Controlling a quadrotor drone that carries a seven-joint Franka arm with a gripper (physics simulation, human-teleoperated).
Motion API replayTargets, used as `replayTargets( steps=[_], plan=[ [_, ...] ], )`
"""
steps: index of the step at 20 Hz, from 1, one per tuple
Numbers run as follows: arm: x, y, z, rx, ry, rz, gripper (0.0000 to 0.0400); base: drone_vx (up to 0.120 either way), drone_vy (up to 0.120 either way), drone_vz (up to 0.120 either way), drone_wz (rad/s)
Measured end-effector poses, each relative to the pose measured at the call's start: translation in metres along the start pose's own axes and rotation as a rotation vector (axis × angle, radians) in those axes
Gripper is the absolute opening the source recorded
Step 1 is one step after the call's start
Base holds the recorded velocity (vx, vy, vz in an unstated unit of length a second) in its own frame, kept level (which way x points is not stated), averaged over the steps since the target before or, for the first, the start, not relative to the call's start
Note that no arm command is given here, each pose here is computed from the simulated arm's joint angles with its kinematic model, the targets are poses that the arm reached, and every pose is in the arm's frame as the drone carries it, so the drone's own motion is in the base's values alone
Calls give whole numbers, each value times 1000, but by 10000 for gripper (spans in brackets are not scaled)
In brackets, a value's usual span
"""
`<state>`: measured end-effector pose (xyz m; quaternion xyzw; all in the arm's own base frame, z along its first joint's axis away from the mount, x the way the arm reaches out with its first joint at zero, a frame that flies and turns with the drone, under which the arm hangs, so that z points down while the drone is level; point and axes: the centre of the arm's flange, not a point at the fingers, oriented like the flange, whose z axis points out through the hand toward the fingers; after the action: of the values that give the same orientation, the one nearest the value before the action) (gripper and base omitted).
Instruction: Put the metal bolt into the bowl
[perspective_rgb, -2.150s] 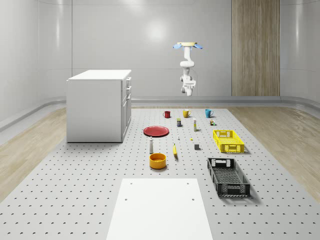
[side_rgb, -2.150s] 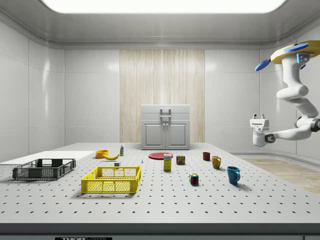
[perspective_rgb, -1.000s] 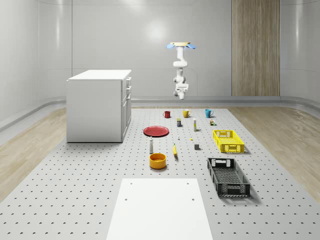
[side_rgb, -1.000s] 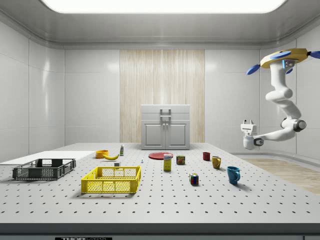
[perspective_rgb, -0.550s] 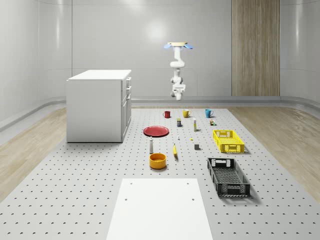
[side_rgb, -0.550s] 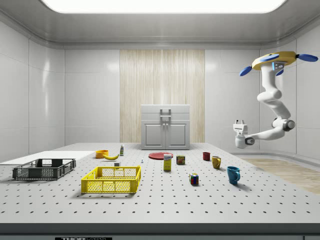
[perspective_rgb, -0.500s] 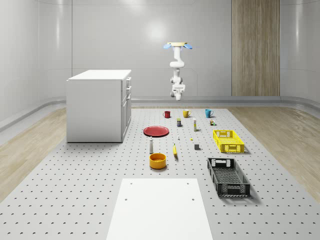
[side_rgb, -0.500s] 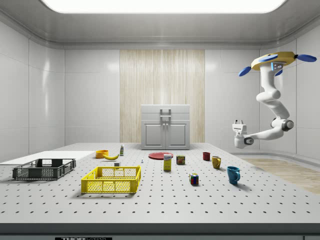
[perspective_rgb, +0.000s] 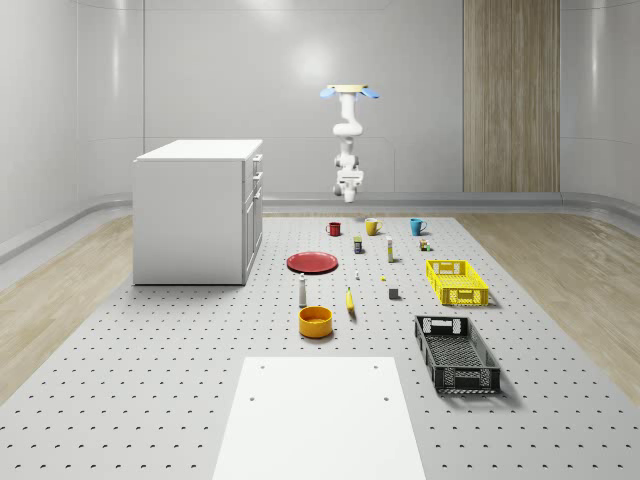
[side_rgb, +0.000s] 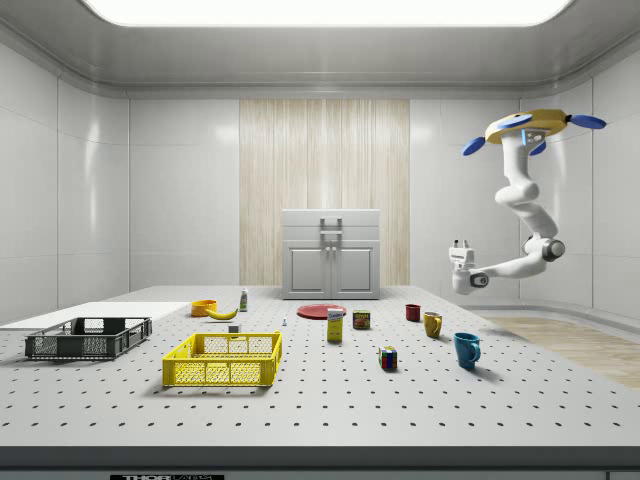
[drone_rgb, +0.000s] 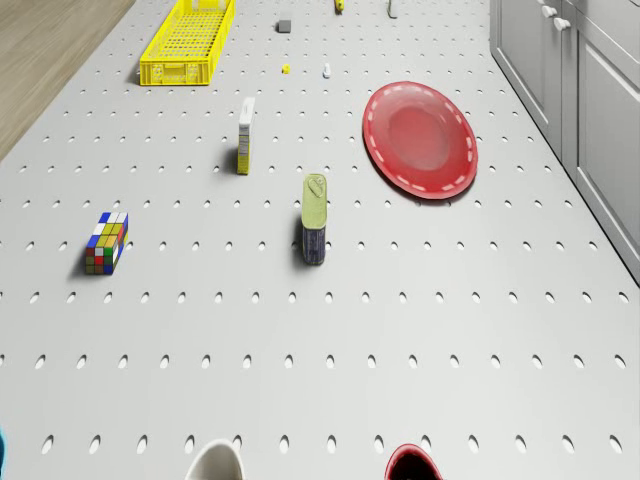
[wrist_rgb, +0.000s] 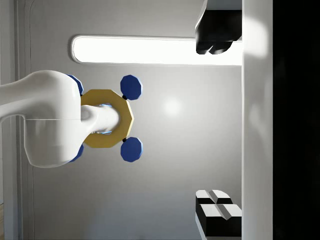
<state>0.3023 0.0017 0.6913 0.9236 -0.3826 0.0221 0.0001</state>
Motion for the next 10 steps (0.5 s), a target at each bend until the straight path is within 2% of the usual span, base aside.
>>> replayTargets(
  steps=[3, 4, 10],
  plan=[
    [-1, -1, 0, -6, 10, 0, 400, 0, -120, 0, 0],
    [-1, -1, 0, -10, 14, 0, 400, 80, -80, 0, 0],
    [-6, -5, 0, -48, 59, -1, 400, 120, 0, 0, 0]
  ],
)
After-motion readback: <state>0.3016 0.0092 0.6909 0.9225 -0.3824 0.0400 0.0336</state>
